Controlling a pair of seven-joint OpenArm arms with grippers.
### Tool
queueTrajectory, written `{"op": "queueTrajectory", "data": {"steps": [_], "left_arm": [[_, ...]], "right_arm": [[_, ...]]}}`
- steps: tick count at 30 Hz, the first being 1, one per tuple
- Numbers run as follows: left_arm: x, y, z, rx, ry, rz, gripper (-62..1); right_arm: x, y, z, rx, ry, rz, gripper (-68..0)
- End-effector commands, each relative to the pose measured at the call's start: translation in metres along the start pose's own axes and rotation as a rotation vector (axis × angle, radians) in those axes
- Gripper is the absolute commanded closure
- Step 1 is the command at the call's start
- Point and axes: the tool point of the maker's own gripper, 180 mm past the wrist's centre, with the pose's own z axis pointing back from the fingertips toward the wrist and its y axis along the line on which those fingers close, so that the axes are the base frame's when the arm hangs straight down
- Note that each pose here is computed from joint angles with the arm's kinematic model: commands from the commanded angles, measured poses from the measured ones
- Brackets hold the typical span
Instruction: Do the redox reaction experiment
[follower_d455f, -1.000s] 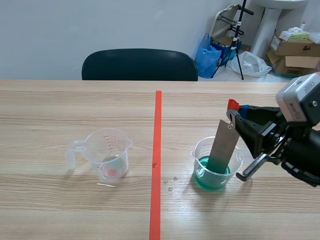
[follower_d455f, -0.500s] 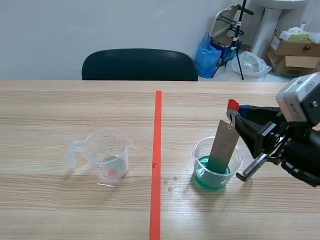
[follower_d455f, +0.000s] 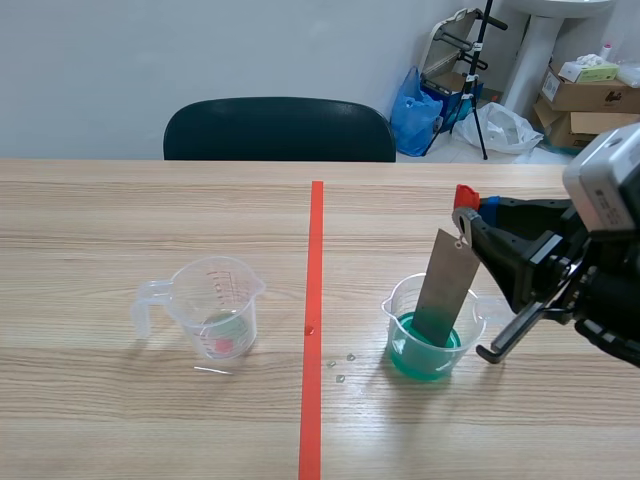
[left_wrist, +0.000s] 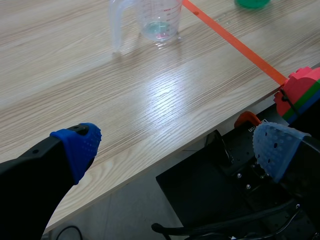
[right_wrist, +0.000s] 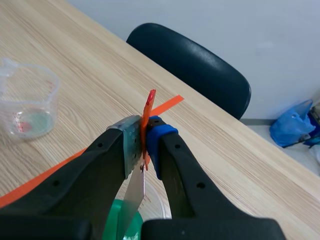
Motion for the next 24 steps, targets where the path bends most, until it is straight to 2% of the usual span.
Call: {"op": "queueTrajectory", "data": {"steps": [1, 12, 18, 21, 24], "left_arm": [[0.006, 0.001, -0.001, -0.001, -0.027, -0.001, -62.3], [0.006, 0.001, -0.001, -0.001, -0.026, -0.001, -62.3], [0.006, 0.001, -0.001, -0.001, -0.026, -0.001, -62.3], [0.006, 0.001, -0.001, -0.002, -0.027, -0.001, -62.3], [0.006, 0.001, -0.002, -0.002, -0.027, -0.002, -62.3]], "right_arm": [[0.018, -0.006, -0.001, -0.005, -0.042, 0.027, -1.9], [0.058, -0.006, 0.007, -0.017, -0.066, 0.087, -1.9], [0.074, -0.007, 0.009, -0.023, -0.07, 0.122, -1.9], [0.077, -0.007, 0.008, -0.023, -0.058, 0.128, -1.9], [0.083, -0.01, 0.008, -0.033, -0.065, 0.105, -1.9]]}}
